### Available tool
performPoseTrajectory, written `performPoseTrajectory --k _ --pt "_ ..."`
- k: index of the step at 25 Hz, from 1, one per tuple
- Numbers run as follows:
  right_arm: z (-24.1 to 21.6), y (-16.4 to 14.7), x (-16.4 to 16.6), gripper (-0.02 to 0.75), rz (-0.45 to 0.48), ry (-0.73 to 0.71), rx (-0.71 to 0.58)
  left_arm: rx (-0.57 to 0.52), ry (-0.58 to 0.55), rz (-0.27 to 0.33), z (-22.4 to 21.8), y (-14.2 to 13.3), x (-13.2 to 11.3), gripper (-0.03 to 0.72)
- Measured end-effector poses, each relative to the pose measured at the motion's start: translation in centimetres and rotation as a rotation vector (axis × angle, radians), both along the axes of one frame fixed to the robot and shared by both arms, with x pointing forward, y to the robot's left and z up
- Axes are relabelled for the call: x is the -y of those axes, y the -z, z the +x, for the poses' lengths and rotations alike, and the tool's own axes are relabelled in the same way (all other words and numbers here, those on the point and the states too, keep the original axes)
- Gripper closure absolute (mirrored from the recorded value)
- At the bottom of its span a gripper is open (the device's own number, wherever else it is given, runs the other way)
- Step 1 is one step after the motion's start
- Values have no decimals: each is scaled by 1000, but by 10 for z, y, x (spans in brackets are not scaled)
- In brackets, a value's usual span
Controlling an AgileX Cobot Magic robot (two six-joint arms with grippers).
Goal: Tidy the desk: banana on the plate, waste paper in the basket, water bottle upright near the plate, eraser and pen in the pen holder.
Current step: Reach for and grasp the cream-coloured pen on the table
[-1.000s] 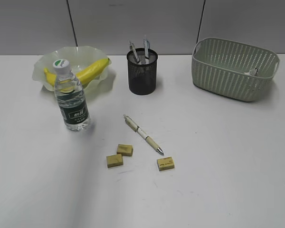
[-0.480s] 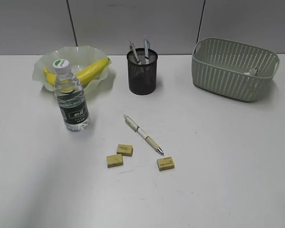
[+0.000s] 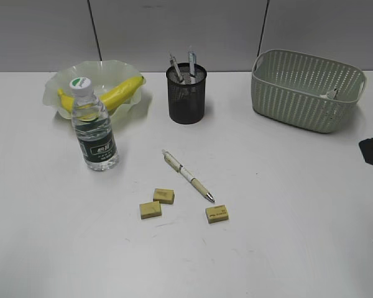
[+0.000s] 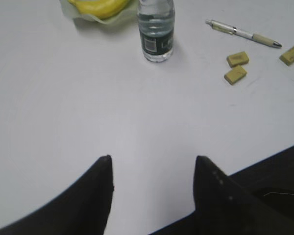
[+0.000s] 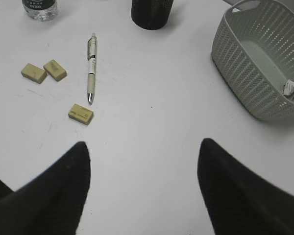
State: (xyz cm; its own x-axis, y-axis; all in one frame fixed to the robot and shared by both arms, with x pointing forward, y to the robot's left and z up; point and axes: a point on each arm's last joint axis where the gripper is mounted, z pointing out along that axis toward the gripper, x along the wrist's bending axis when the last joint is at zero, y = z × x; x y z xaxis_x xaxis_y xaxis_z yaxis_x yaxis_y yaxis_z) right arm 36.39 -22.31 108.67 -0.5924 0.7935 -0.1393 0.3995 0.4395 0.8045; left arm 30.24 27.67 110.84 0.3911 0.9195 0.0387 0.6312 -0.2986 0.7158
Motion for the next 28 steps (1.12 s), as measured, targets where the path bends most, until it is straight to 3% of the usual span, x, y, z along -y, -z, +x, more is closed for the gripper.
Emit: performPoseTrajectory --k 4,11,17,23,28 --pt "-1 -1 0 196 3 0 6 97 16 -80 -30 37 -16 289" --pt "0 -5 0 196 24 -2 47 299 12 -185 -65 44 -39 293" --pt "10 -19 -6 196 15 -26 115 305 13 -192 -66 44 -40 326" --pt "59 -35 -35 196 -14 -29 60 304 15 -192 -66 44 -40 347" --pt "109 -26 -80 196 -87 -74 -63 304 15 -192 -66 44 -40 348"
